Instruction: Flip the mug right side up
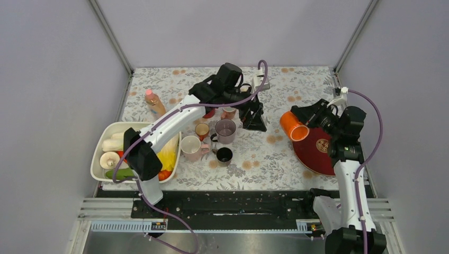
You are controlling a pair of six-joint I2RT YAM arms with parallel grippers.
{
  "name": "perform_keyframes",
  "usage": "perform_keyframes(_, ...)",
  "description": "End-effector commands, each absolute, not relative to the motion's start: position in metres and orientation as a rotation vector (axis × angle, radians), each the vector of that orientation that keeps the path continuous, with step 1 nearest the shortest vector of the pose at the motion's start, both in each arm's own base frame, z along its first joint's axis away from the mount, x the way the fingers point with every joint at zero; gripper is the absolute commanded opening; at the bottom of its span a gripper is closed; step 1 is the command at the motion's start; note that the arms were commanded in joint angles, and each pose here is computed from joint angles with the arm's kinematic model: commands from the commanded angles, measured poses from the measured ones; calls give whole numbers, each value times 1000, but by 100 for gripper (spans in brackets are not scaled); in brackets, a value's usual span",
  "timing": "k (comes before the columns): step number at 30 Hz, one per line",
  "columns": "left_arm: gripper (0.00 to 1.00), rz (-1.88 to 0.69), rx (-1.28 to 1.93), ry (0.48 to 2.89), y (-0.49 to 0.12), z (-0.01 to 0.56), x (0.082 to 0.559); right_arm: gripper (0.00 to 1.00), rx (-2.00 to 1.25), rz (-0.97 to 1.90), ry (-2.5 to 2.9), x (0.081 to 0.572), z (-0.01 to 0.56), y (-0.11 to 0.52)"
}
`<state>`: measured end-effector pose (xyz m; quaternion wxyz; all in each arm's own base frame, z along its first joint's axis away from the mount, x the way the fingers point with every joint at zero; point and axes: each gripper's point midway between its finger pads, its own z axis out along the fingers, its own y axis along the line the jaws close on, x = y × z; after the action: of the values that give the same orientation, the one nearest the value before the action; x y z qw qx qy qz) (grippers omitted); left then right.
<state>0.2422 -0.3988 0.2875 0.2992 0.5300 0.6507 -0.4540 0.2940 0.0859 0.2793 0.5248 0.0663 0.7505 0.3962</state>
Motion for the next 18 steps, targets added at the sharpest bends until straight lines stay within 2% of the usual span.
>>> perform_keyframes(1, 99, -1515, 1376, 1606, -428, 323, 231, 0, -48, 1066, 1583, 269, 357, 112)
perform_keyframes(6, 99, -1659, 1337, 1615, -444, 334, 234, 0, -87, 1109, 1539, 258, 374, 120)
perform_keyframes(16, 99, -1771, 1309, 1589, -462, 344, 243, 0, -144, 1172, 1484, 246, 392, 128)
perform_keyframes(18, 95, -1816, 1315, 1587, -462, 344, 240, 0, -149, 1176, 1477, 245, 394, 128)
